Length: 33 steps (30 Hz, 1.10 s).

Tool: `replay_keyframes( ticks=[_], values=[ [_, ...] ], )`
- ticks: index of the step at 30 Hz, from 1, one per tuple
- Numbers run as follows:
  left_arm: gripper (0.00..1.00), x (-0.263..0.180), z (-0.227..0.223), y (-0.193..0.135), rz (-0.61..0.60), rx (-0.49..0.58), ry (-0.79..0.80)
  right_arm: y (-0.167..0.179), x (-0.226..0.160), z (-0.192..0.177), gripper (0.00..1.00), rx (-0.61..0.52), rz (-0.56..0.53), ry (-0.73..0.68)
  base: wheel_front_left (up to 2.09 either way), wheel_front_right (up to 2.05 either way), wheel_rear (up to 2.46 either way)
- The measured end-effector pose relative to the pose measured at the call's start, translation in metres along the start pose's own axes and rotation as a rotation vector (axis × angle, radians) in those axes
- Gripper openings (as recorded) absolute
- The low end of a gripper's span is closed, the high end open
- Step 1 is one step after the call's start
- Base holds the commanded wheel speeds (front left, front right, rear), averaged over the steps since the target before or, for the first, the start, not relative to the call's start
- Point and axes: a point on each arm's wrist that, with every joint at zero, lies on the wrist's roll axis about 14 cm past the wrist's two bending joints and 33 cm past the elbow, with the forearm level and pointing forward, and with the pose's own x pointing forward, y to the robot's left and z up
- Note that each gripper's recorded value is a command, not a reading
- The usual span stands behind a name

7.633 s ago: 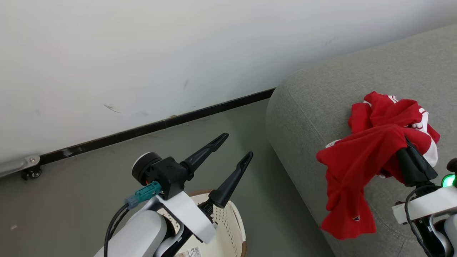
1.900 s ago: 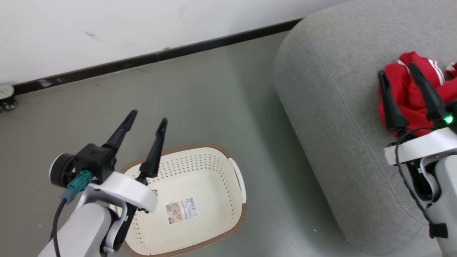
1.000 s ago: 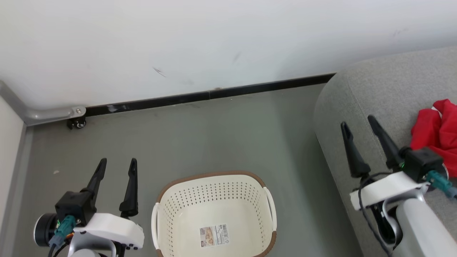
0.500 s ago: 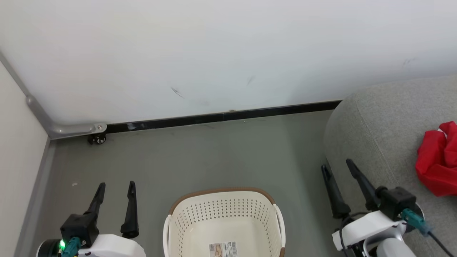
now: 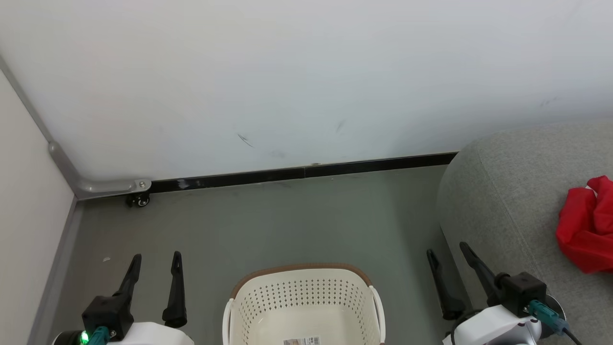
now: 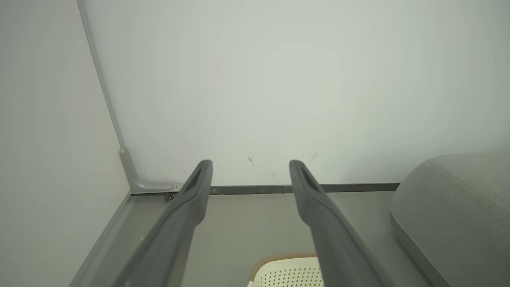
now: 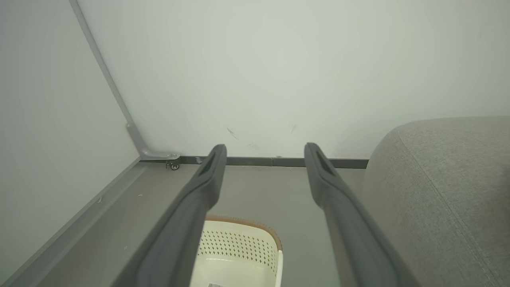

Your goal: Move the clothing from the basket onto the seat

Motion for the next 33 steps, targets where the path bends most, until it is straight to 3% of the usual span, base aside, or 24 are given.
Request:
replay_keyframes(
  ticks=[33],
  values=[
    [1.0, 0.0, -0.012, 0.009, 0.032, 0.036, 0.031, -0.005, -0.003, -0.003, 1.0, -0.026, -0.022, 0.041, 0.0, 0.0, 0.0]
  ],
)
